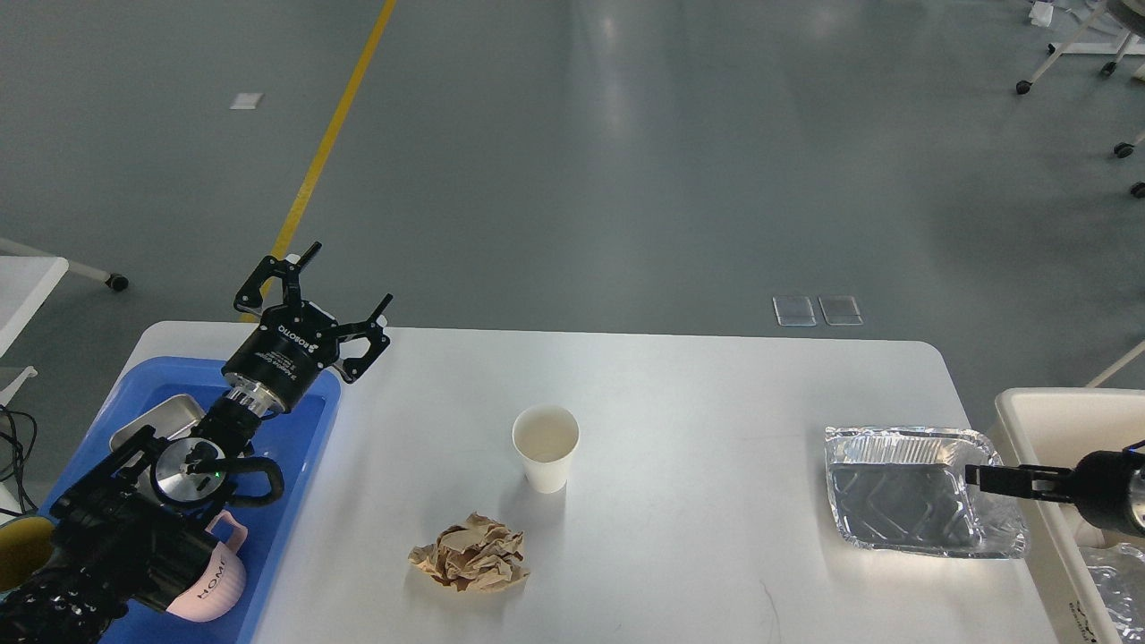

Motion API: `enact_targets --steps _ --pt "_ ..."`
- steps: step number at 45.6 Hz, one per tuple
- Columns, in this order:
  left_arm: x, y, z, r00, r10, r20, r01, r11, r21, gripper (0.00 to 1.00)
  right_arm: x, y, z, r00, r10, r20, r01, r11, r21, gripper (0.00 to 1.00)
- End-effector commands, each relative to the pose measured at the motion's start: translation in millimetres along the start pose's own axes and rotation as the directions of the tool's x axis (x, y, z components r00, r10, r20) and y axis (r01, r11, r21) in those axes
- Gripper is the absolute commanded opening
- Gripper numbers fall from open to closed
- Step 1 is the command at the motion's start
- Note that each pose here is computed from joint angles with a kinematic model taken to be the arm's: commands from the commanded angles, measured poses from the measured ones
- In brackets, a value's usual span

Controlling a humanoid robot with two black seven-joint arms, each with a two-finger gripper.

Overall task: Tidy desktop
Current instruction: 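Grasp the edge of the aluminium foil tray with the right gripper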

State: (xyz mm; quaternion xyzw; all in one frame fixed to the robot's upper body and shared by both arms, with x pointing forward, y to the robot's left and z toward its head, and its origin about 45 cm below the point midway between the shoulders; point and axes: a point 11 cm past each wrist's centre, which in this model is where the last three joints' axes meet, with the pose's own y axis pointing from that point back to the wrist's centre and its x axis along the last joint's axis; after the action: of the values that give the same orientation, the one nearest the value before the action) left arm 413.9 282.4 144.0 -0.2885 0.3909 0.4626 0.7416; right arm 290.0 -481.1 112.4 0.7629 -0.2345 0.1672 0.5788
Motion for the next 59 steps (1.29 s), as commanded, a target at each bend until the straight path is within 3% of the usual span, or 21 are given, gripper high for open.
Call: enact_targets --steps 1,16,59 --pt "-0.1 -0.1 -0.4 1.0 0.0 -0.001 0.0 1.0 -0.003 0.97 -8.0 -8.5 -0.4 1.0 -0.015 0.0 0.015 1.0 -0.003 1.0" --pt "3.1 3.7 5.7 1.0 0.009 0.011 -0.009 1.0 -0.006 0.97 -11.1 -21.7 14.1 1.0 -0.003 -0.017 0.002 0.998 -0.064 1.0" --pt "6.7 8.3 10.7 1.0 0.019 0.02 -0.019 1.0 -0.01 0.97 -29.4 -50.7 11.1 0.999 -0.017 -0.03 0.014 0.997 -0.076 1.0"
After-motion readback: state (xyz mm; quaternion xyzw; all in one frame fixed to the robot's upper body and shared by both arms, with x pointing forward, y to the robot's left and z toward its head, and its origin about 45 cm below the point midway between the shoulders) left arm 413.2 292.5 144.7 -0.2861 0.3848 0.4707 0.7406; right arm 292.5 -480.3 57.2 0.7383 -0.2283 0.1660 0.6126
